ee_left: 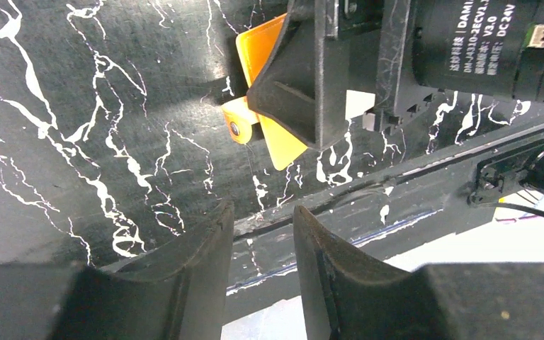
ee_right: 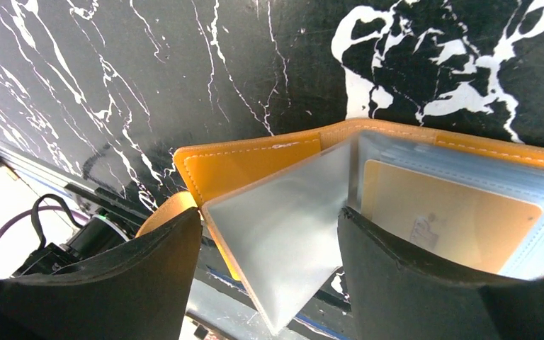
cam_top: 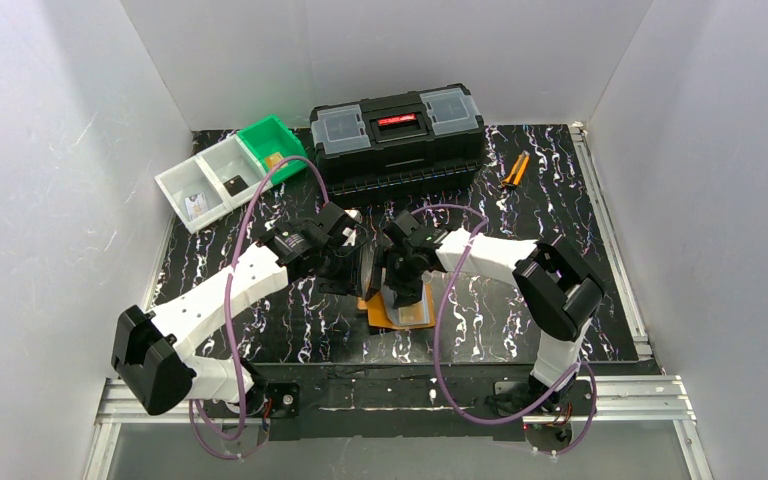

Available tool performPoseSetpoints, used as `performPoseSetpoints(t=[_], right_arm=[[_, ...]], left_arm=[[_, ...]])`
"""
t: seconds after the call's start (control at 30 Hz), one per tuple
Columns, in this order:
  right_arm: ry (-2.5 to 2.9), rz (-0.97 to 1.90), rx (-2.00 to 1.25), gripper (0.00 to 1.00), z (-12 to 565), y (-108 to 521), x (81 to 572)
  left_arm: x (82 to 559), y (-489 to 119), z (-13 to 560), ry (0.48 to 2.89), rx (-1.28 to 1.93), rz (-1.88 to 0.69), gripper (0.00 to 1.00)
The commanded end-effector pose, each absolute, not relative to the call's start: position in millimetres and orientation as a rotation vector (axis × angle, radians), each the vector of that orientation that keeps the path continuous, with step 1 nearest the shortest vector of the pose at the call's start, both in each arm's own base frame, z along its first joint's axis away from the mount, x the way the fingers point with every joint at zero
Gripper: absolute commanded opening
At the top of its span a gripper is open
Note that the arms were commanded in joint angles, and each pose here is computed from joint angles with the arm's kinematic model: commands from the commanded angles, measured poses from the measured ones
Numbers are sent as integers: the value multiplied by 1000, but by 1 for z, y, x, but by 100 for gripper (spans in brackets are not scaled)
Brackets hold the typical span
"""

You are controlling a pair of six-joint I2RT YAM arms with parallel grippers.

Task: Take the credit cards out of the card holder
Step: Open the card holder at the center of the board.

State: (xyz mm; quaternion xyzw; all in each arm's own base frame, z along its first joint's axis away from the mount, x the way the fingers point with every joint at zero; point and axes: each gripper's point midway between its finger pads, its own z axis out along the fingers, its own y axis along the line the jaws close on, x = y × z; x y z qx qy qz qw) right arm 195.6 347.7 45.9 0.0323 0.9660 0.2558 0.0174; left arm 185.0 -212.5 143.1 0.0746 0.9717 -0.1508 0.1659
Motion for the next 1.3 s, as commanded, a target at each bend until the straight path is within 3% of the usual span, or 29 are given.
performPoseSetpoints(t=[0.0,0.57,0.97,1.27], right_arm=[[2901,859,88,78,81,362,205],[2905,882,-2,80,90,389,201],[2973,909,52,81,39,398,201],[2848,988,60,85,82,380,220]], left_arm=[[181,-216,165,2734,215,-508,35],[179,-220,170,2727,217,-553,31],[177,-234,150,2773,171,-618,17],[187,-250,141,2757,43,-695,10]])
